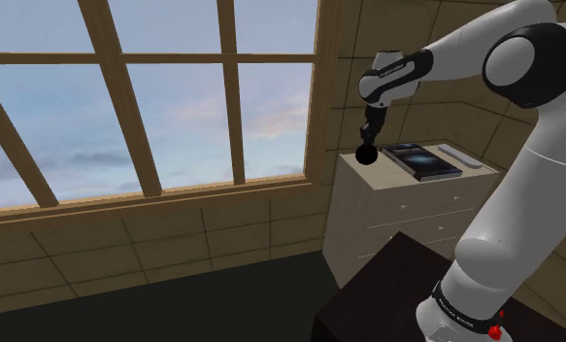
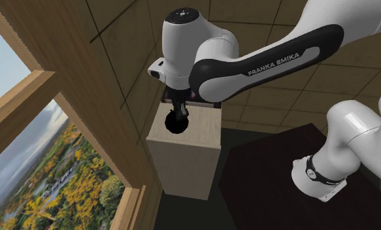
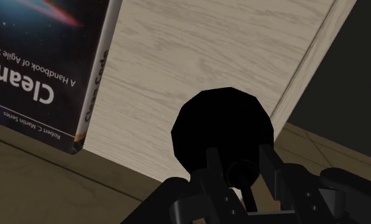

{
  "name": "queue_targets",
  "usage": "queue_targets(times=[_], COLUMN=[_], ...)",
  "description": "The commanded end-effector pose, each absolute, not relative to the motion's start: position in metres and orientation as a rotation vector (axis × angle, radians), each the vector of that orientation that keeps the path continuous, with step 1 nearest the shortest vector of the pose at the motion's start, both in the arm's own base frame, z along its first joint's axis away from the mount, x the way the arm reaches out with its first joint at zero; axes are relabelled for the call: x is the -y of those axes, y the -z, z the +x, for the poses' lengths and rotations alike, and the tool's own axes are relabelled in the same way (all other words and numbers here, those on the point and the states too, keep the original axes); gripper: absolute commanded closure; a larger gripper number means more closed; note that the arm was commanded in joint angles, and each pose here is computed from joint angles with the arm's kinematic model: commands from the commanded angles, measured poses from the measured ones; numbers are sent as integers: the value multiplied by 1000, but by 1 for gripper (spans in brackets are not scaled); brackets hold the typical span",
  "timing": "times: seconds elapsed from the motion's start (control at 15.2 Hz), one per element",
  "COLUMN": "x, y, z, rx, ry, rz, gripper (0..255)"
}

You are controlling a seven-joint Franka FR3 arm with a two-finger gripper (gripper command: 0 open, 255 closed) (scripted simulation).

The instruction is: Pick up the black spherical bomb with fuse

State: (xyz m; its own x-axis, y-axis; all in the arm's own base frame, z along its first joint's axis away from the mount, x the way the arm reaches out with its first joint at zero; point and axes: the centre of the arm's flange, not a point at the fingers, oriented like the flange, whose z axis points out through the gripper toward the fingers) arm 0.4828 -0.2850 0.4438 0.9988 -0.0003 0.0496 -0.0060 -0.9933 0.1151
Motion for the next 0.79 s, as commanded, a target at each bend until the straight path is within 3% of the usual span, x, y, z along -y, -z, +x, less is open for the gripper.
queue_targets(times=[0.0,0.73], x=[285,285], y=[-453,-511], z=[483,483], rx=[5,5], ry=[-75,-75], rz=[3025,3025], gripper=[255,255])
